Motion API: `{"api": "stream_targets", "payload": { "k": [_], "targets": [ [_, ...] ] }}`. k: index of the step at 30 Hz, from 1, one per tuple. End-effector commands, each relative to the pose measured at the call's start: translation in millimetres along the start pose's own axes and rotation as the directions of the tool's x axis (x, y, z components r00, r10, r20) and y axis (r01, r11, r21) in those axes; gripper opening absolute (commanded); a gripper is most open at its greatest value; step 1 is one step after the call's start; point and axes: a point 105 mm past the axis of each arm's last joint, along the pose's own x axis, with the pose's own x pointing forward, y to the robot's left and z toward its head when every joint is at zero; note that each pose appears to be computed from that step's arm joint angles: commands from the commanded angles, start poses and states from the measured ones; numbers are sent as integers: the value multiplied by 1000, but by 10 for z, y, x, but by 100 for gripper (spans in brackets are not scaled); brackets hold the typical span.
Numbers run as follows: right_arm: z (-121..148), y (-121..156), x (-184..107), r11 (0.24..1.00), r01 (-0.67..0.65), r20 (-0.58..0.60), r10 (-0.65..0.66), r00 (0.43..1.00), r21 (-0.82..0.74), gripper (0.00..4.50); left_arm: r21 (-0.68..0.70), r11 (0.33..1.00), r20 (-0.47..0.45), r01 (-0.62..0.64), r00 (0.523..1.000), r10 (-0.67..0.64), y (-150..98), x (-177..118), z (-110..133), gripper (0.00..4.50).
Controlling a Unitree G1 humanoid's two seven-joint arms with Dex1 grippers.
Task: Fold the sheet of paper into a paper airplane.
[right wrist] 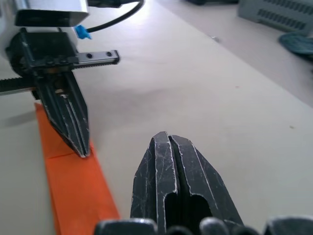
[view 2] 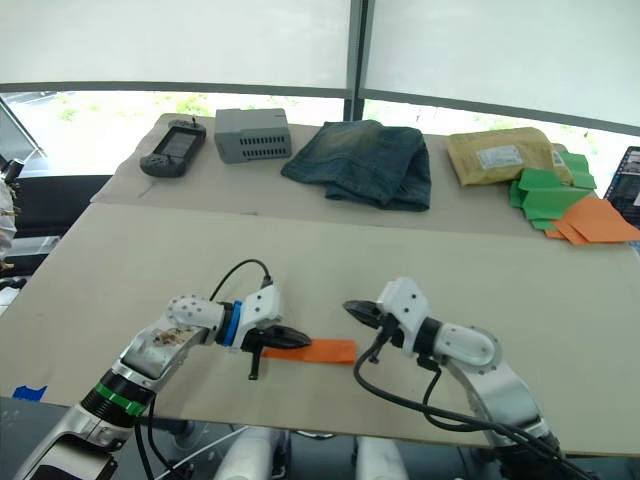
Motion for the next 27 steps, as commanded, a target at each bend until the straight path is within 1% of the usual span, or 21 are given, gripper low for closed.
{"api": "stream_targets", "payload": {
  "k": [1,3,5,6,9,12,16,17,18,19,20,22,24,27],
  "targets": [
    [-133,105,48,998,-44,-65,47,997,46,4,-64,998,-56,-25,998,21,9,3,-182,0],
    [-178,193,79,992,-95,-81,102,991,86,4,-88,995,-50,-42,998,38,26,-38,-200,0],
    [-239,235,84,984,-116,-103,131,986,136,4,-96,994,-62,-59,997,53,27,-98,-245,0],
    [-278,245,75,982,-131,-122,148,981,137,4,-104,992,-76,-76,995,68,28,-134,-288,0],
    [-375,228,62,977,-147,-166,172,971,153,4,-127,985,-110,-114,989,100,-34,-245,-422,0],
    [-403,221,66,977,-154,-173,180,968,150,4,-168,973,-124,-158,983,138,-103,-394,-509,0],
    [-400,202,58,976,-155,-165,179,970,150,4,-176,960,-145,-216,971,191,-114,-525,-551,0],
    [-215,134,87,974,-132,-63,146,987,185,4,-178,957,-132,-229,969,207,-112,-553,-510,0],
    [-41,82,83,969,-129,24,127,992,209,4,-180,953,-114,-242,968,224,-100,-580,-459,0],
    [99,56,53,969,-147,80,133,988,200,4,-185,950,-97,-251,967,237,-88,-611,-409,0],
    [199,44,9,968,-169,109,151,982,183,4,-188,948,-77,-258,966,248,-77,-648,-357,0],
    [335,21,-71,966,-207,134,187,973,158,4,-211,940,-38,-269,963,267,-54,-733,-261,0],
    [441,36,-139,955,-266,131,249,960,133,4,-205,937,-44,-283,959,280,-48,-833,-230,0],
    [474,156,-203,921,-378,49,375,926,93,4,-224,927,-29,-302,953,303,-60,-968,-167,0]
  ]
}}
